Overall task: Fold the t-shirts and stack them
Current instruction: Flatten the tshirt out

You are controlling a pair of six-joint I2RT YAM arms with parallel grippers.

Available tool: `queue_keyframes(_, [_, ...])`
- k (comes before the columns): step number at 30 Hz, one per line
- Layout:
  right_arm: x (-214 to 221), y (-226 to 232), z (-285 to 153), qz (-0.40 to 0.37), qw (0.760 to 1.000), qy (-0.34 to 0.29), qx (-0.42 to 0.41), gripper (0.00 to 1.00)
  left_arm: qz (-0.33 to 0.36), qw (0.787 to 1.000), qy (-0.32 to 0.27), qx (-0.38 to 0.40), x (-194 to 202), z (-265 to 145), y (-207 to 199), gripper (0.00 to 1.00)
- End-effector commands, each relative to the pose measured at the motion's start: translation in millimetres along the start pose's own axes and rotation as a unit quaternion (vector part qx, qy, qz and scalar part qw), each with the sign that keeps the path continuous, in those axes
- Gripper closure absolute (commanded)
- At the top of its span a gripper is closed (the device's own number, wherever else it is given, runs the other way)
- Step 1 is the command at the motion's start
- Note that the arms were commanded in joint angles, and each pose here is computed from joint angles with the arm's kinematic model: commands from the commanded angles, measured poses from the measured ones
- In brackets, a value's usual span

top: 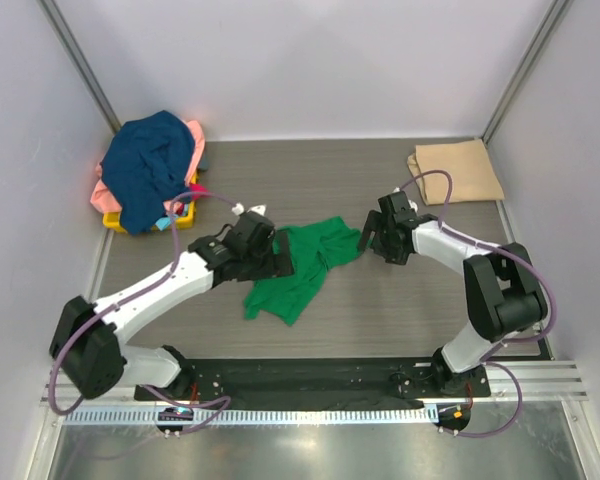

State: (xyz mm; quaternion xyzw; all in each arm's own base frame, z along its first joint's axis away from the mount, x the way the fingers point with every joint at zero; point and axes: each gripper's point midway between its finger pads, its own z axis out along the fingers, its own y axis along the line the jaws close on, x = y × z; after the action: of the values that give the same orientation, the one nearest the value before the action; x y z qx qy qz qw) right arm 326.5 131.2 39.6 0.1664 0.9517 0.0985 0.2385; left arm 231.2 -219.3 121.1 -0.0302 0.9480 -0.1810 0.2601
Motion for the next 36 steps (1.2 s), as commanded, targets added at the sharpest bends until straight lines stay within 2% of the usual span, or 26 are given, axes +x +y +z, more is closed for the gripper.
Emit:
queue_keyframes(1, [-40.1, 28.0, 3.4, -0.003, 0.998, -0.047, -0.052, 0.16, 0.043, 0.997, -0.06, 0.025, -40.6, 5.9, -42.5, 0.12])
queue_keyframes(8, [-37.0, 26.4, 37.6, 0.002, 0.999, -0.018, -0.05, 0.26, 0.118, 0.99, -0.07, -0.038, -71.1, 55.3, -74.6, 0.2])
queue_keyframes(9, [-34.5, 25.6, 41.7, 0.001, 0.999, -0.015, -0.05, 0.32, 0.132, 0.988, -0.062, -0.059, -67.3, 71.9, -72.2, 0.2])
queue_keyframes(11, [-31.1, 22.2, 48.4, 0.003, 0.999, -0.009, -0.047, 0.39, 0.149, 0.984, -0.067, -0.068, -76.8, 81.5, -84.4, 0.2])
queue_keyframes(12, [-28.9, 19.9, 50.5, 0.005, 0.999, -0.008, -0.047, 0.46, 0.155, 0.983, -0.067, -0.073, -77.8, 86.4, -89.3, 0.2])
queue_keyframes(15, [-25.5, 15.8, 54.5, 0.01, 0.999, -0.002, -0.051, 0.56, 0.178, 0.975, -0.061, -0.119, -78.0, 109.9, -87.7, 0.19])
queue_keyframes(19, [-21.6, 12.2, 55.2, 0.012, 0.998, 0.003, -0.057, 0.63, 0.197, 0.963, -0.062, -0.174, -77.4, 134.1, -74.2, 0.21])
queue_keyframes(24, [-13.8, 9.8, 56.7, 0.014, 0.997, 0.012, -0.069, 0.73, 0.21, 0.948, -0.075, -0.227, -89.8, 141.3, -64.2, 0.34])
queue_keyframes(26, [-13.6, 9.7, 57.4, 0.016, 0.997, 0.013, -0.074, 0.78, 0.215, 0.944, -0.079, -0.237, -91.7, 144.3, -61.7, 0.44])
queue_keyframes(27, [-10.2, 8.4, 59.1, 0.015, 0.997, 0.017, -0.073, 0.81, 0.214, 0.944, -0.08, -0.237, -93.4, 144.6, -62.7, 0.54])
queue_keyframes(29, [-8.5, 7.5, 60.4, 0.015, 0.997, 0.018, -0.074, 0.92, 0.213, 0.944, -0.083, -0.239, -96.2, 145.2, -62.2, 0.62])
queue_keyframes(31, [-4.8, 5.3, 64.0, 0.016, 0.997, 0.024, -0.072, 0.98, 0.209, 0.945, -0.089, -0.236, -99.8, 143.4, -64.6, 0.74])
queue_keyframes(33, [-1.5, 3.1, 66.4, 0.017, 0.997, 0.029, -0.07, 0.99, 0.204, 0.947, -0.093, -0.232, -104.2, 140.3, -65.3, 0.8])
queue_keyframes(36, [1.1, 0.2, 68.5, 0.018, 0.997, 0.03, -0.069, 0.99, 0.195, 0.95, -0.093, -0.224, -110.7, 136.7, -66.0, 0.78])
